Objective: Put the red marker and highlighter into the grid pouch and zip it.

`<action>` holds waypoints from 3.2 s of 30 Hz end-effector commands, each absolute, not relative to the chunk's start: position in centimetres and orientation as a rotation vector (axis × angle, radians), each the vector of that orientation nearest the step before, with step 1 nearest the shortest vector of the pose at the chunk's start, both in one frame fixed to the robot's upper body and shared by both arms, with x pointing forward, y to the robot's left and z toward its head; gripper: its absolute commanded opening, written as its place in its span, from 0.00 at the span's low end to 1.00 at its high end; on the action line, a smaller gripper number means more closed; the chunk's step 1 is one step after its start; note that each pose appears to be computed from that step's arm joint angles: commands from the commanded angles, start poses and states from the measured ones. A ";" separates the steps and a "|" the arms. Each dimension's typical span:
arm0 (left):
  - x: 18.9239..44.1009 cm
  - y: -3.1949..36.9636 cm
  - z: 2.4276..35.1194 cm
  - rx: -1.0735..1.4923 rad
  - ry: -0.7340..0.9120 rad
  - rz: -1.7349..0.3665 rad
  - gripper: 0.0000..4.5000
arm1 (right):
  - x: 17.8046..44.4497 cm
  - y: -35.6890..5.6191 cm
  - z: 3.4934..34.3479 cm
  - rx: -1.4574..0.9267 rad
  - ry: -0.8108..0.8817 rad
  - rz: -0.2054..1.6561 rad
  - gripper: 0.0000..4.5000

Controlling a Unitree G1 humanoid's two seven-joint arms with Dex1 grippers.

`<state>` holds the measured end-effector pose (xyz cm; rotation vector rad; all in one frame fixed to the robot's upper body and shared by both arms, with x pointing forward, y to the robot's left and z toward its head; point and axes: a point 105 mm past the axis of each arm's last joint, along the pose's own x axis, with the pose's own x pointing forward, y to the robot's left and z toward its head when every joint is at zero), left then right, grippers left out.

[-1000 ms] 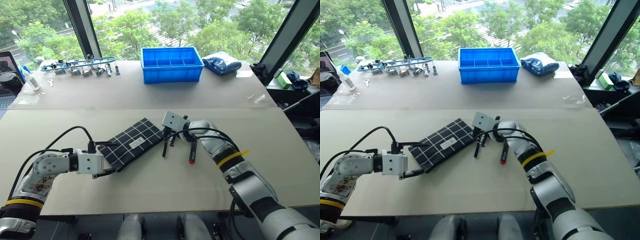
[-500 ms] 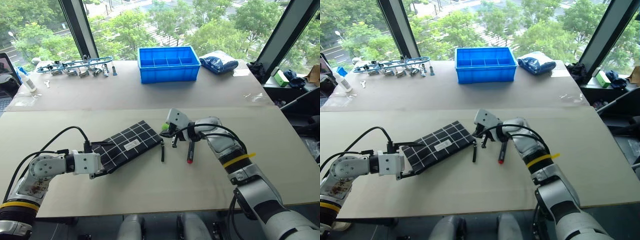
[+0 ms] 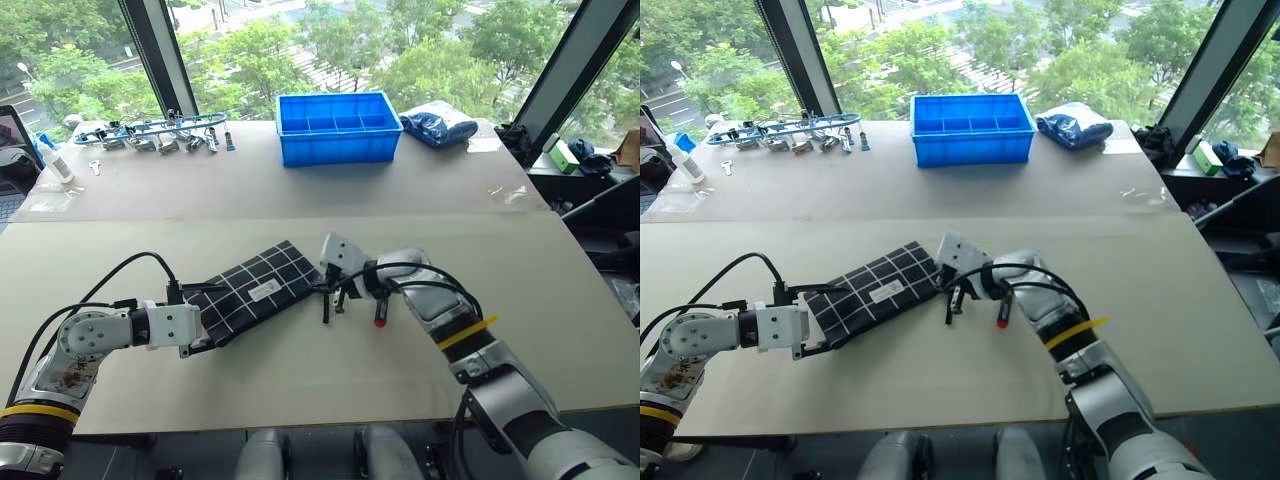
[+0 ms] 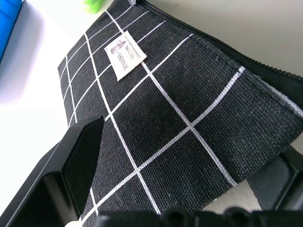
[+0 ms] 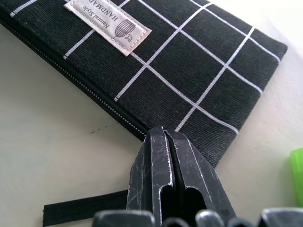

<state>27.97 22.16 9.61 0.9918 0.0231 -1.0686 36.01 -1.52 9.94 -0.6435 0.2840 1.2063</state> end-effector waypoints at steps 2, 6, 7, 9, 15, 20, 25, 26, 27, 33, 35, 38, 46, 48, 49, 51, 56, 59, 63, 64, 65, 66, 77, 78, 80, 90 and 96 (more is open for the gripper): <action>27.6 21.8 8.9 1.024 0.067 -1.113 1.00 | 37.4 -3.0 8.4 -0.687 0.357 1.102 0.01; 26.9 20.9 7.9 1.045 0.093 -1.145 1.00 | 37.5 -2.5 8.5 -0.659 0.359 1.101 0.01; 26.8 20.6 7.6 1.049 0.098 -1.139 1.00 | 37.5 -2.4 8.6 -0.651 0.358 1.100 0.01; 27.1 20.0 7.3 1.048 0.102 -1.104 1.00 | 37.5 -2.4 8.6 -0.634 0.360 1.097 0.01; 27.9 16.8 8.0 0.947 0.056 -1.019 1.00 | 37.5 -2.3 8.5 -0.625 0.364 1.096 0.01; 27.1 15.3 8.0 0.888 0.060 -1.036 1.00 | 37.8 -2.6 8.6 -0.625 0.367 1.084 0.01; 26.9 16.3 7.7 0.925 0.101 -1.037 1.00 | 38.1 -2.9 8.6 -0.628 0.371 1.072 0.01; 26.9 16.5 7.8 0.927 0.106 -1.035 1.00 | 38.1 -2.9 8.6 -0.629 0.371 1.071 0.01; 26.8 16.9 7.9 0.936 0.117 -1.036 1.00 | 38.1 -3.0 8.6 -0.629 0.372 1.071 0.01; 26.0 19.4 7.6 1.041 0.206 -1.068 1.00 | 38.2 -3.0 8.5 -0.632 0.373 1.071 0.01; 25.9 19.9 7.8 1.060 0.212 -1.069 1.00 | 38.3 -3.0 8.5 -0.633 0.373 1.070 0.01; 26.2 19.9 8.3 1.063 0.191 -1.057 1.00 | 38.3 -3.0 8.5 -0.633 0.372 1.070 0.01; 26.9 17.8 8.3 1.013 0.113 -1.030 1.00 | 38.3 -3.1 8.5 -0.631 0.373 1.067 0.01; 27.0 17.2 8.5 1.009 0.088 -1.031 1.00 | 38.3 -3.1 8.4 -0.632 0.374 1.067 0.01; 27.0 16.8 8.7 1.003 0.075 -1.035 1.00 | 38.3 -3.1 8.4 -0.633 0.374 1.068 0.01; 26.9 16.6 8.8 0.997 0.066 -1.044 1.00 | 38.3 -3.1 8.4 -0.633 0.375 1.067 0.01; 26.7 17.8 8.7 1.027 0.100 -1.055 0.60 | 38.5 -3.3 8.5 -0.632 0.376 1.058 0.00; 26.9 18.6 9.2 1.033 0.112 -1.055 0.37 | 38.6 -3.5 8.4 -0.631 0.380 1.051 0.00; 27.3 19.0 9.8 1.033 0.106 -1.052 0.06 | 38.6 -3.7 8.3 -0.630 0.384 1.047 0.00; 27.4 18.9 10.0 1.024 0.098 -1.052 0.01 | 38.6 -3.8 8.3 -0.631 0.384 1.046 0.00; 27.5 18.8 10.2 1.014 0.091 -1.053 0.01 | 38.6 -3.8 8.3 -0.630 0.386 1.044 0.00; 27.6 18.6 10.4 1.003 0.081 -1.053 0.01 | 38.6 -3.9 8.2 -0.630 0.387 1.043 0.00; 29.0 18.5 12.2 0.778 -0.010 -0.978 0.00 | 39.6 -4.1 10.8 -0.446 0.312 0.967 0.13; 29.0 18.7 12.1 0.773 -0.009 -0.974 0.00 | 39.5 -3.9 11.8 -0.380 0.294 0.988 0.17; 28.9 19.1 11.8 0.772 -0.004 -0.970 0.00 | 39.1 -3.9 13.5 -0.274 0.275 1.018 0.33; 29.2 19.6 12.7 0.563 -0.076 -0.858 0.00 | 35.9 -7.9 22.0 0.064 0.232 1.061 0.84; 28.6 19.0 13.3 0.465 -0.110 -0.863 0.00 | 33.6 -8.2 18.1 -0.034 0.362 1.027 0.84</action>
